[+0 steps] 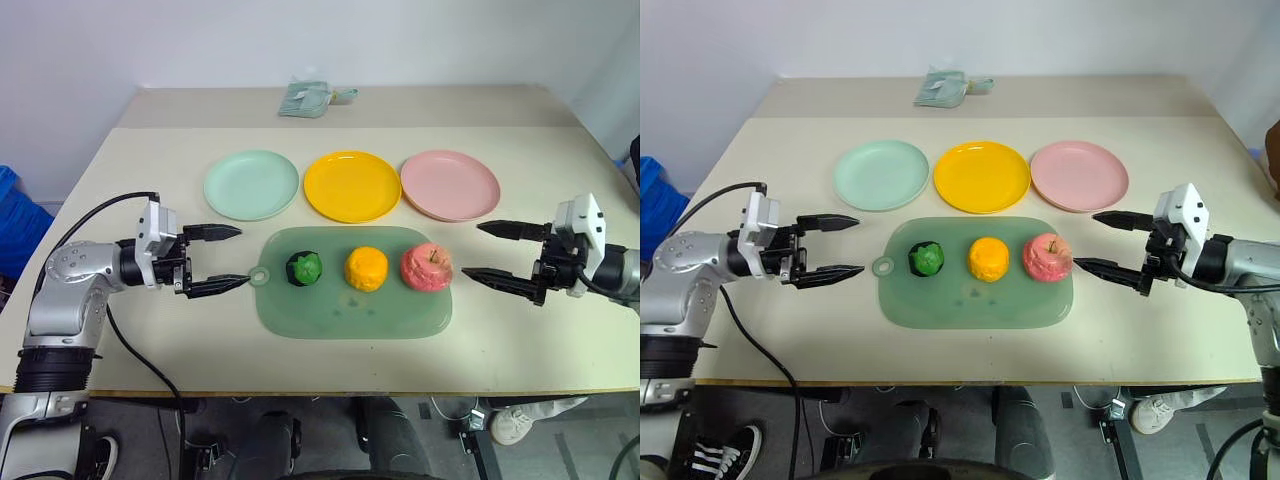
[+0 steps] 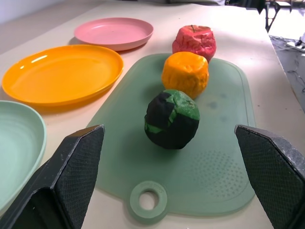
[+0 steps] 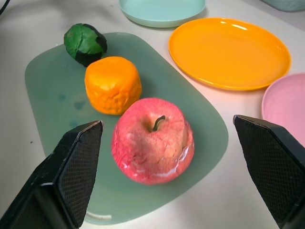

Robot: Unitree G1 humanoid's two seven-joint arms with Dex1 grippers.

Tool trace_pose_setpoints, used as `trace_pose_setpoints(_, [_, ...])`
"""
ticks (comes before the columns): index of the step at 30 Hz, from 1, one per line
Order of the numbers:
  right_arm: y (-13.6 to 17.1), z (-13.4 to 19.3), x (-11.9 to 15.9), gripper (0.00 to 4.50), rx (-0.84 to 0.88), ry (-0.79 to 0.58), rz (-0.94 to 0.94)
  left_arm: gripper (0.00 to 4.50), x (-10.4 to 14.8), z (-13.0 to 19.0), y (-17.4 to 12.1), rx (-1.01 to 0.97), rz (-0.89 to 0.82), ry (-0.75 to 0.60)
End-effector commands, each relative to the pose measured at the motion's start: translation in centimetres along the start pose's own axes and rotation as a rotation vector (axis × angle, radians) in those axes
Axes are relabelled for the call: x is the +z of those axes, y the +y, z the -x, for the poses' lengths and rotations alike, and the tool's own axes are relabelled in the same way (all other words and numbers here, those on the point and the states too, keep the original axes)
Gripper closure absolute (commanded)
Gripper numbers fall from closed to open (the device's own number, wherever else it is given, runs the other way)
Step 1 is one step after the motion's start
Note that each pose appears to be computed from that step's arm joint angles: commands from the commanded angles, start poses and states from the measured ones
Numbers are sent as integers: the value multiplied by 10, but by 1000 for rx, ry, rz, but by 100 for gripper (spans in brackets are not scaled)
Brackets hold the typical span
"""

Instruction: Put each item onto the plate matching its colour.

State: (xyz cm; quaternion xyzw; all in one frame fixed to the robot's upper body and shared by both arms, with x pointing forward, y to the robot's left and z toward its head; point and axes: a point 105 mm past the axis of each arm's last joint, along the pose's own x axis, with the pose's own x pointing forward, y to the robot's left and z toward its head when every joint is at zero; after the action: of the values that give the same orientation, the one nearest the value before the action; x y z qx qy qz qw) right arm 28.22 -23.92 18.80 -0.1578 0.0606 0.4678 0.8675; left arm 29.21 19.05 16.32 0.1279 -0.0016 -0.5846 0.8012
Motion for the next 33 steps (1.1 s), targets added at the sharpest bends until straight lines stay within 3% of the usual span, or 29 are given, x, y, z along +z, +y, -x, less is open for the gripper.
trace_pose_setpoints(1, [3, -7, 15, 2, 13, -37, 55, 0, 16, 5, 0, 19, -35, -52])
trace_pose_setpoints(9, [22, -23, 40, 2, 40, -99, 101, 0, 31, 9, 13, 24, 16, -136])
trace_pose_setpoints(14, [39, -46, 58, 2, 66, -178, 116, 0, 31, 17, 17, 14, -3, -120])
trace_pose_setpoints(18, [44, -49, 63, 2, 95, -220, 101, 0, 32, 4, 14, 19, 31, -186])
trace_pose_setpoints(24, [53, -55, 71, 2, 135, -224, 136, 0, 11, -28, 16, 8, -4, -113])
trace_pose_setpoints(33, [68, -66, 74, 2, 172, -194, 170, 0, 5, -69, 7, -80, -19, -140])
